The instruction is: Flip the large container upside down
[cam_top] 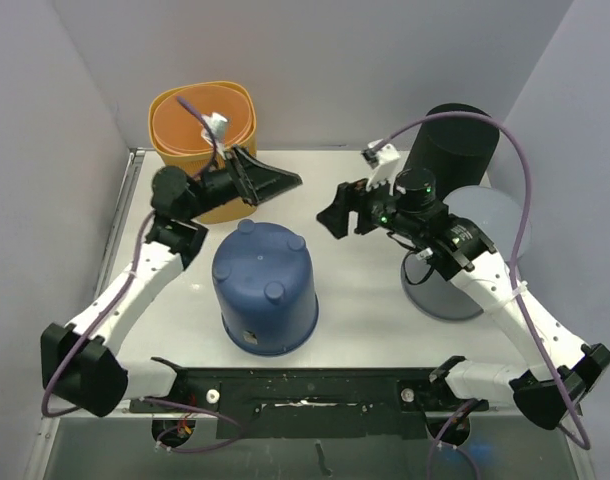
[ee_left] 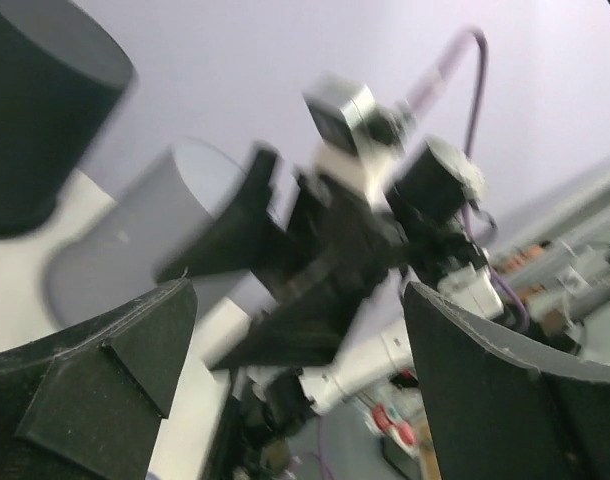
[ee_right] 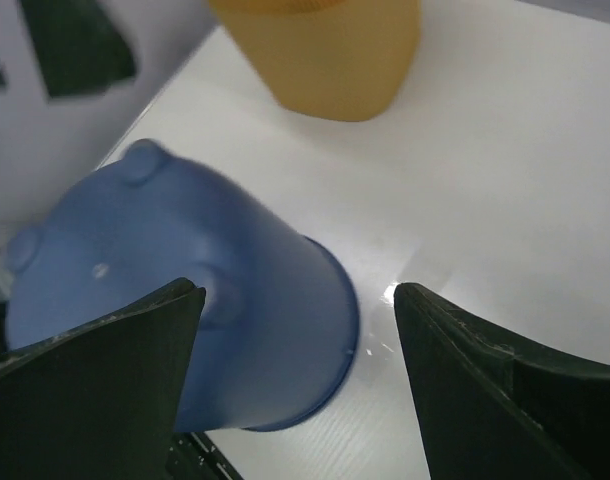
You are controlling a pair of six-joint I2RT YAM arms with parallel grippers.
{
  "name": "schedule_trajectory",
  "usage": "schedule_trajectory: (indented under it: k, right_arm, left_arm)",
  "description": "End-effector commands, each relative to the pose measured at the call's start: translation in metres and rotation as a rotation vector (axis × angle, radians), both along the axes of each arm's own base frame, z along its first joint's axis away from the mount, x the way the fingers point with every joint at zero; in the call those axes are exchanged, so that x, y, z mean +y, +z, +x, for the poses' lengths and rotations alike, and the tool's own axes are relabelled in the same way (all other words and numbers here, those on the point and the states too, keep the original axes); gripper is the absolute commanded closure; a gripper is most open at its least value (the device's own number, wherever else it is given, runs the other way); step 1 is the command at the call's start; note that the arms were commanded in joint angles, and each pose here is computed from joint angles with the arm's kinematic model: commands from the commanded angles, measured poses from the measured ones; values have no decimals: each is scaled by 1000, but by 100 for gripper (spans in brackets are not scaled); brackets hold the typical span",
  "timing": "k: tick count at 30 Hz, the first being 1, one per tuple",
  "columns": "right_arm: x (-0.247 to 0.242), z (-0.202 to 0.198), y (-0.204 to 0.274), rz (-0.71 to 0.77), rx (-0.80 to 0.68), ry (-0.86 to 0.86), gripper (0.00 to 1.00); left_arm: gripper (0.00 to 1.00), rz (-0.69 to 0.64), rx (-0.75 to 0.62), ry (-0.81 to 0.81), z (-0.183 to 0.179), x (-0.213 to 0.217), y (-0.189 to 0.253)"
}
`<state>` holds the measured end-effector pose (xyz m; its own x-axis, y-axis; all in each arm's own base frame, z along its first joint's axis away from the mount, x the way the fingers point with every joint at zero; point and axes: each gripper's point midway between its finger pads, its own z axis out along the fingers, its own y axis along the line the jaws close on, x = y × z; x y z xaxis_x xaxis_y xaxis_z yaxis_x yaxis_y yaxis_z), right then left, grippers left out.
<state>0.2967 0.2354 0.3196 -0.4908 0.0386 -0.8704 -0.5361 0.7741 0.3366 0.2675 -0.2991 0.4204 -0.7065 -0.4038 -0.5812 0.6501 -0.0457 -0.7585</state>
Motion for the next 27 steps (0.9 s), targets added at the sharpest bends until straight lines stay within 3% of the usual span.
schedule_trajectory:
  k: [1,6,13,16,21,27]
  right_arm:
    - [50,-41,27,-49,-148,221,20]
    - [101,-65,42,-111,-283,335,18]
    - [182,-90,41,-235,-469,481,9]
    - [203,-106,28,-338,-528,503,0]
    - [201,-112,-17,-583,-568,493,2]
    - [140,-60,-66,-931,-552,214,2]
  left_arm:
    - [14,133,-158,299,14,64,55]
    - [12,376,65,728,47,155,21]
    - [12,497,343,1116,29,229,-28]
    - [12,532,395,1202,15,248,-40]
    - [11,554,402,1255,10,259,-45]
    - [11,565,427,1203,25,248,-63]
